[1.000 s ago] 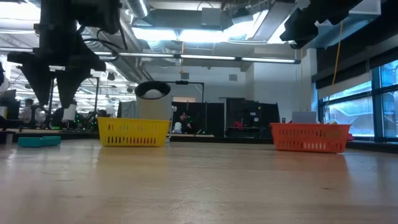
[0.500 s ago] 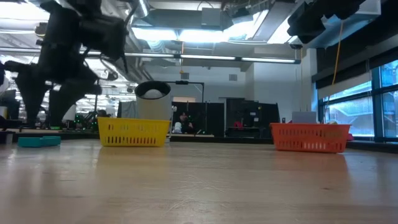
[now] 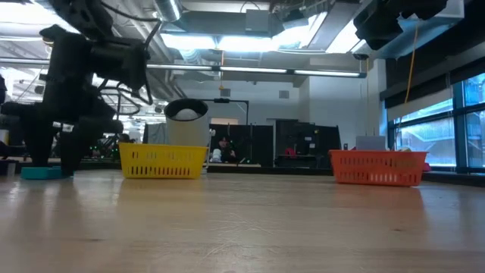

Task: Pick & Place Office items
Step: Put the light blue digital clock into the yellow bin

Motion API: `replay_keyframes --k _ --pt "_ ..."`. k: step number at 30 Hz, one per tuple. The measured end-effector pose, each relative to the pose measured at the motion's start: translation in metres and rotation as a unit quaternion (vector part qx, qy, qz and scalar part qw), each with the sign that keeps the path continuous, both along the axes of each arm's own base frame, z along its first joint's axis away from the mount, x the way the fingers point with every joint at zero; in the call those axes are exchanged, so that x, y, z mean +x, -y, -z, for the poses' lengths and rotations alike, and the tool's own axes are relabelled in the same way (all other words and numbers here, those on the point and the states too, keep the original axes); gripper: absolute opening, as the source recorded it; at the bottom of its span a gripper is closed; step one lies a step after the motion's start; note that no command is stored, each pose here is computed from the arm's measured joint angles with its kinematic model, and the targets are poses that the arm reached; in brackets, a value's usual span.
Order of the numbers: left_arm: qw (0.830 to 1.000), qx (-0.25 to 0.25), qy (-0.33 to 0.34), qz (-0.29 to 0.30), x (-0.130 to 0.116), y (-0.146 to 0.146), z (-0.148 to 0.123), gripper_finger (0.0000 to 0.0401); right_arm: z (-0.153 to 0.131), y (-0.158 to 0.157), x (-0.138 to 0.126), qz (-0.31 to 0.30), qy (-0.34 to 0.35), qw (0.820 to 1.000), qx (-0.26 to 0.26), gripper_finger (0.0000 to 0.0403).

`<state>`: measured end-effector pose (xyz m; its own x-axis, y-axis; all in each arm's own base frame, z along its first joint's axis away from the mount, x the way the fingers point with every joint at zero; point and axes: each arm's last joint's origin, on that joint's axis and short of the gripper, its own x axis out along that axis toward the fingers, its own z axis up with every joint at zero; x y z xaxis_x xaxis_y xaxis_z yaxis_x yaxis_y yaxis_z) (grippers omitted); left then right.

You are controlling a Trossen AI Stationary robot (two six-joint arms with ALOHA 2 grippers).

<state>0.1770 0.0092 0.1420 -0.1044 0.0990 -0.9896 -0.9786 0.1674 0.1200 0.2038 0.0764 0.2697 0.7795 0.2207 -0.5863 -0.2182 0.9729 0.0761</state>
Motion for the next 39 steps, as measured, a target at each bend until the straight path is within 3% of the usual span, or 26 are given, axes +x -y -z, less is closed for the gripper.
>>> replay_keyframes --k 11,22,29,39 --pt "1.000 0.002 0.002 -0.001 -0.004 0.000 0.006 0.0242 0.000 0.000 0.000 0.000 0.000 1.000 0.000 0.0238" --pt "1.000 -0.001 0.000 0.020 -0.003 0.000 0.006 0.0137 0.000 0.000 0.000 0.003 -0.001 1.000 0.003 0.0238" --pt "0.999 0.002 0.001 0.046 -0.001 -0.001 0.004 0.0133 0.000 0.000 0.000 0.001 0.000 1.000 0.001 0.0238" --pt "0.993 0.062 0.041 0.088 0.002 -0.006 -0.043 0.0134 0.000 0.000 0.000 0.003 0.003 1.000 -0.008 0.0238"
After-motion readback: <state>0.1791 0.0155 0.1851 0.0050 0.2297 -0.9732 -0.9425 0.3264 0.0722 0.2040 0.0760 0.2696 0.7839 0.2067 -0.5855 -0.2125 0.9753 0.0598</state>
